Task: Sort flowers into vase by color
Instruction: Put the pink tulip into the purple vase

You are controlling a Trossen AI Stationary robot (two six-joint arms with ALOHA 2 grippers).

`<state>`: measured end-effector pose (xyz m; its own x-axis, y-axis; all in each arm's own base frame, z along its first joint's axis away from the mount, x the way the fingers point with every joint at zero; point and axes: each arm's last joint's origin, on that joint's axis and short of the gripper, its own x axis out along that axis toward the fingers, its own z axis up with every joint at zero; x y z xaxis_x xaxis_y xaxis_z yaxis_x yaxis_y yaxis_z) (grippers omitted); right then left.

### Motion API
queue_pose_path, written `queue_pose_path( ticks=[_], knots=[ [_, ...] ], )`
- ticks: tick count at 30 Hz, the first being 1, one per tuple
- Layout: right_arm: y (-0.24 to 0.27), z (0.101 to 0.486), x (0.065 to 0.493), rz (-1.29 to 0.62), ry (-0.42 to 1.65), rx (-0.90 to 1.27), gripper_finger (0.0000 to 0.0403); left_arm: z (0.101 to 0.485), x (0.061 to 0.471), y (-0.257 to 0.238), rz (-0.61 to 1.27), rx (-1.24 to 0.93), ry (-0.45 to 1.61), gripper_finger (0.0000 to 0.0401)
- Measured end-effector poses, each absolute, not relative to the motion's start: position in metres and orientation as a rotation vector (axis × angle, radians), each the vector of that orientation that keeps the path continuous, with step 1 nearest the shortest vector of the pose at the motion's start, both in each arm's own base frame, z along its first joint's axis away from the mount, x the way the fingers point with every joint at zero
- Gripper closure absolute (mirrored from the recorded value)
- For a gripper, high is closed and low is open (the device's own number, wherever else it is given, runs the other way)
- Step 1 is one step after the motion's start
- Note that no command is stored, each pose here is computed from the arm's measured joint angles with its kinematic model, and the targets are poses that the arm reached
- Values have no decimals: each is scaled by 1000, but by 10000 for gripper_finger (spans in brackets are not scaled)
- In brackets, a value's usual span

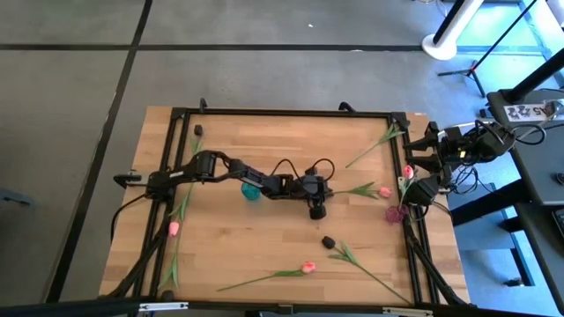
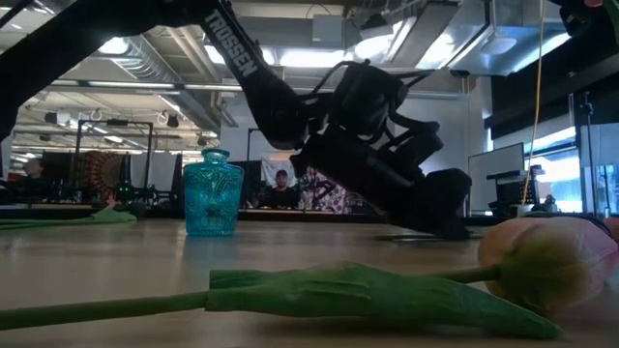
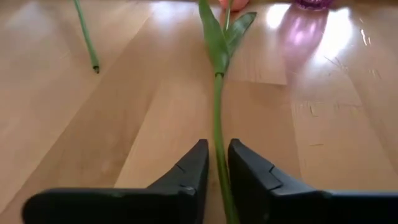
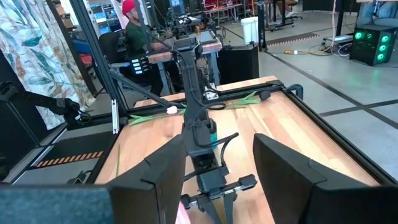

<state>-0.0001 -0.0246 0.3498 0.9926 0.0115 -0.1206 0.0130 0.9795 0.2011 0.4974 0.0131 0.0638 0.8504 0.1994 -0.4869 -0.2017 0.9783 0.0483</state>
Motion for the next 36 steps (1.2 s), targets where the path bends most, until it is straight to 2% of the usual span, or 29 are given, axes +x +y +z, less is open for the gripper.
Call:
queue_pose_path(
  ticks=[5,9,14,18,23,28,33,36],
  knots=[
    [-24,350,0,8,124,204,214,53,496,13,223,-26,537,393],
    [-24,350,0,9,124,204,214,52,496,14,253,-12,547,397],
    [-24,350,0,24,127,207,214,68,494,20,273,-1,540,399],
    [-24,350,0,26,127,209,214,96,492,28,328,12,521,400],
    [-24,350,0,33,128,209,214,157,489,32,357,13,410,401],
    [-28,355,-5,26,115,191,214,198,478,38,367,26,364,401],
    [-37,364,-12,-74,70,112,214,252,467,43,378,9,201,401],
    [-42,368,-15,-144,48,74,211,272,463,49,384,-5,96,401]
  ],
)
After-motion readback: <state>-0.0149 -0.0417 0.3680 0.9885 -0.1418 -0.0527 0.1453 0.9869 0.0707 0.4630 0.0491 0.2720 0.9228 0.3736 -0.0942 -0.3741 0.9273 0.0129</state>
